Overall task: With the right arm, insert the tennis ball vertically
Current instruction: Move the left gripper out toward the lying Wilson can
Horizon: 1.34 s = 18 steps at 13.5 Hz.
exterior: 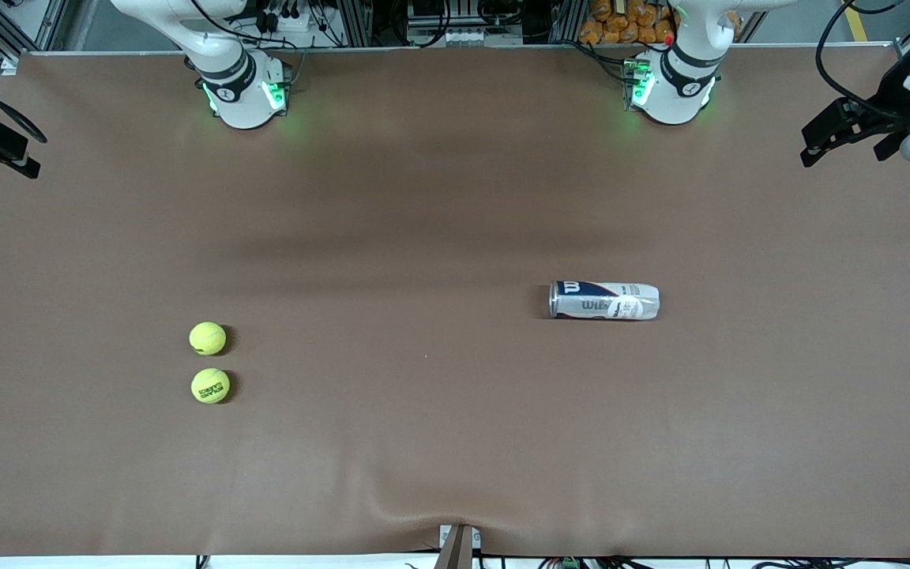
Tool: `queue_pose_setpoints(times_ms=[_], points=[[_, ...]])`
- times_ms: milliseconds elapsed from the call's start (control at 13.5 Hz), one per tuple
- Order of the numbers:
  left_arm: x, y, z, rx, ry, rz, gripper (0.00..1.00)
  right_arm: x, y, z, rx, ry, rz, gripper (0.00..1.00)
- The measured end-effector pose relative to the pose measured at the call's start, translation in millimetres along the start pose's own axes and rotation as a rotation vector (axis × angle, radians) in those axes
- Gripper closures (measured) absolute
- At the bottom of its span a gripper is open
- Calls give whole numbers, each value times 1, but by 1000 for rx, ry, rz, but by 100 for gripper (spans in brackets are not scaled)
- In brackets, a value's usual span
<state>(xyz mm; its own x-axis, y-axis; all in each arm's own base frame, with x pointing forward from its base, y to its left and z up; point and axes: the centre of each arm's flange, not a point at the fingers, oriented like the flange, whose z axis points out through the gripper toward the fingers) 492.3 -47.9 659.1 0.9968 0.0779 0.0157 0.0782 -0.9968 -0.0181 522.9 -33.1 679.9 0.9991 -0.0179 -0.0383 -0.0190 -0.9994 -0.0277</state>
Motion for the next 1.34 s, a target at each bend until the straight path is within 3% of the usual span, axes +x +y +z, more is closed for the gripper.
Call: queue_pose_setpoints(times_ms=[668,1337], points=[[12,-5,-3,9,10,-1,0,0,5,0,0,0,9,0],[18,16,14,15,-22,42,0,0,7,0,1,0,13,0]])
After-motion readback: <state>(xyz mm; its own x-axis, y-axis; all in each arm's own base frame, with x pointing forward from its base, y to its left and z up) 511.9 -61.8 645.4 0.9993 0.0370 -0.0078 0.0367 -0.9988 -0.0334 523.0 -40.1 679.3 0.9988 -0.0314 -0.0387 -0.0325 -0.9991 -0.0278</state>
